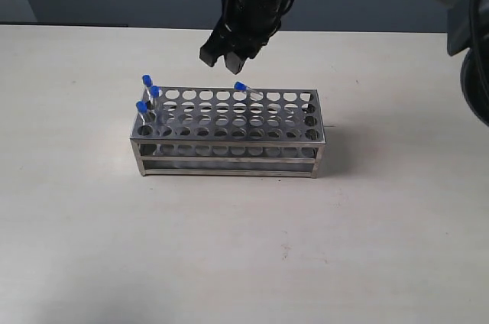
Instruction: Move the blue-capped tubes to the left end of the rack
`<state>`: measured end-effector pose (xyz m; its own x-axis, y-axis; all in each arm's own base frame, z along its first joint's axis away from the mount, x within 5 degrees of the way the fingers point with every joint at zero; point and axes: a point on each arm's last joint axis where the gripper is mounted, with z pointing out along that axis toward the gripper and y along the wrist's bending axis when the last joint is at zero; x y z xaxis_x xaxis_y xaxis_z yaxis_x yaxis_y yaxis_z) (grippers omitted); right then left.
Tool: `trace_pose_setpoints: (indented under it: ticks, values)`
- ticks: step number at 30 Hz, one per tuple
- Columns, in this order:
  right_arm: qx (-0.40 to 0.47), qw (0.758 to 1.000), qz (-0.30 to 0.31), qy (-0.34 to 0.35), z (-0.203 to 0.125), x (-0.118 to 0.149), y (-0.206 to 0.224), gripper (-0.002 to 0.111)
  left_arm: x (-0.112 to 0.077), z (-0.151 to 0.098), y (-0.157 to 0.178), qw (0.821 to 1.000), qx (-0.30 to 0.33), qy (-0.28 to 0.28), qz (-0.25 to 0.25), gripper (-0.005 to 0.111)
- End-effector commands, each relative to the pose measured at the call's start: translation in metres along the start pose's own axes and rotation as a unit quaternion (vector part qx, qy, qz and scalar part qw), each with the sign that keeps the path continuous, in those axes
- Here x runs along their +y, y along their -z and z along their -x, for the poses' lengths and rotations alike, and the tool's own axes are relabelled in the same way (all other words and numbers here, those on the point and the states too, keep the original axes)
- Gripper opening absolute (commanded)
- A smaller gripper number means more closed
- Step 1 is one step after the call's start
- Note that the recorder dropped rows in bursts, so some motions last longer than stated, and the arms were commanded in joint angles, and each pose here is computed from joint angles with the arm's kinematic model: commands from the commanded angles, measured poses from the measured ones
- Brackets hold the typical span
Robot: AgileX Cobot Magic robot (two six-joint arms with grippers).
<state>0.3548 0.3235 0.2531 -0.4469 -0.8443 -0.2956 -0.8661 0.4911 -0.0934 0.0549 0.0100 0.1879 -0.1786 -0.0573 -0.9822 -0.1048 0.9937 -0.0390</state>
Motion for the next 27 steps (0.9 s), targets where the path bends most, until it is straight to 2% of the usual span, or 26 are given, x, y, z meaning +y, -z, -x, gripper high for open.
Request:
trace_pose_setpoints:
  ticks: [1,22,24,27]
  values:
    - [0.017,1.000,0.006,0.006,-0.002,-0.001,-0.019,0.039,-0.001,0.002,0.001,1.000,-0.006,0.001,-0.005,0.001]
    - [0.054,0.998,0.018,0.006,-0.007,0.000,-0.057,0.039,-0.001,0.002,0.001,1.000,-0.006,0.001,-0.005,0.001]
    - [0.055,0.998,0.017,0.006,-0.007,0.000,-0.059,0.034,-0.001,0.002,0.001,1.000,-0.006,0.001,-0.005,0.001]
    - [0.048,0.999,0.015,0.006,-0.006,-0.001,-0.059,0.012,-0.001,0.002,0.001,1.000,-0.006,0.001,-0.005,0.001]
